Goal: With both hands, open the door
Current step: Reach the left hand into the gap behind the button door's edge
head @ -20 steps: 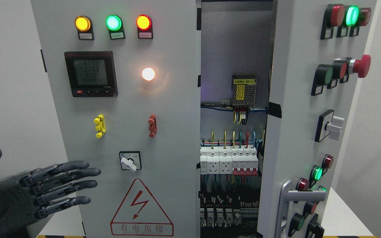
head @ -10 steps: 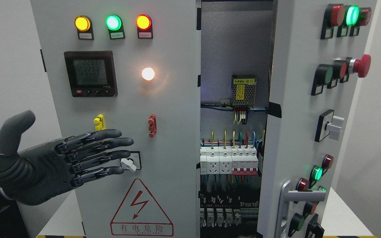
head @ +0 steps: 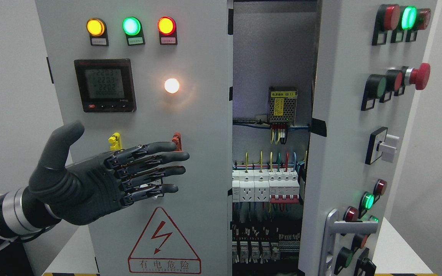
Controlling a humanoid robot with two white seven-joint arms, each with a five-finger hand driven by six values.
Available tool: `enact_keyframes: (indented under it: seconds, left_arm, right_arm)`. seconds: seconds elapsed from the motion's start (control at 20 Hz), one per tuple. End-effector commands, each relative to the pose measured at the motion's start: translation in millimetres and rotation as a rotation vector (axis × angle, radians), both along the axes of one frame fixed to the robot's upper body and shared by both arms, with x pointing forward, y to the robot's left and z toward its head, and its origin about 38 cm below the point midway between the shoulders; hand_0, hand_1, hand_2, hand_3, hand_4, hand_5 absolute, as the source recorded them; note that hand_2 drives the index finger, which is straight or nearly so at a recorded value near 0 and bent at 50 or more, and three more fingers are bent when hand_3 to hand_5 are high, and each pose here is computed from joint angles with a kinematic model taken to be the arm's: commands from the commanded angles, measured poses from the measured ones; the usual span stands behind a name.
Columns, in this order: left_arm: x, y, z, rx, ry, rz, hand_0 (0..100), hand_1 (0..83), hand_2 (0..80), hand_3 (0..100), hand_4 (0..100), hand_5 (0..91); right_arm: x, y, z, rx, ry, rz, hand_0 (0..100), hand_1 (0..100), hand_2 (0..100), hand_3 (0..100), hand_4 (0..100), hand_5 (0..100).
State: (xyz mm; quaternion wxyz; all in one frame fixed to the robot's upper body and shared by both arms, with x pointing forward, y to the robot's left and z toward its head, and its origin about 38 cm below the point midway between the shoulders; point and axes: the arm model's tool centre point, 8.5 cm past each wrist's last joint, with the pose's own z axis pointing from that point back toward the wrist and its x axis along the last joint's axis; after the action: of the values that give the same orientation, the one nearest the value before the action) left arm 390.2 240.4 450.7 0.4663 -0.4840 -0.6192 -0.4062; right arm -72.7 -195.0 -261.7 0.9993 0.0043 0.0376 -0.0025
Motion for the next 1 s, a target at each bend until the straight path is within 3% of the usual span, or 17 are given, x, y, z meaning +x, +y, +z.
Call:
enact_keyframes:
  seconds: [0.0, 0.2, 0.6, 0.95]
  left_arm:
    - [18.5, -37.8, -38.7, 0.061, 0.133, -0.07, 0, 0.0, 0.0, 0, 3, 0.0]
    - [16.7, -62.4, -24.1, 0.115, 0.193, -0.133, 0, 0.0, 0.0, 0, 3, 0.0]
    - [23.6, -87.5, -15.3, 0.115, 0.22, -0.073, 0, 0.0, 0.0, 0, 3, 0.0]
    - [18.6, -116.4, -4.5, 0.111, 0.235, -0.123, 0, 0.0, 0.0, 0, 3, 0.0]
  right_arm:
    - [-0.1, 0.0, 0.0, 0.001, 0.001, -0.001, 0, 0, 0, 0, 0, 0]
    - [-0.1, 0.0, 0.0, 0.001, 0.001, -0.001, 0, 0, 0, 0, 0, 0]
    - [-0.1, 0.0, 0.0, 0.001, 0.001, -0.001, 0, 0, 0, 0, 0, 0]
    - [-0.1, 0.2, 0.0, 0.002, 0.001, -0.001, 0, 0, 0, 0, 0, 0]
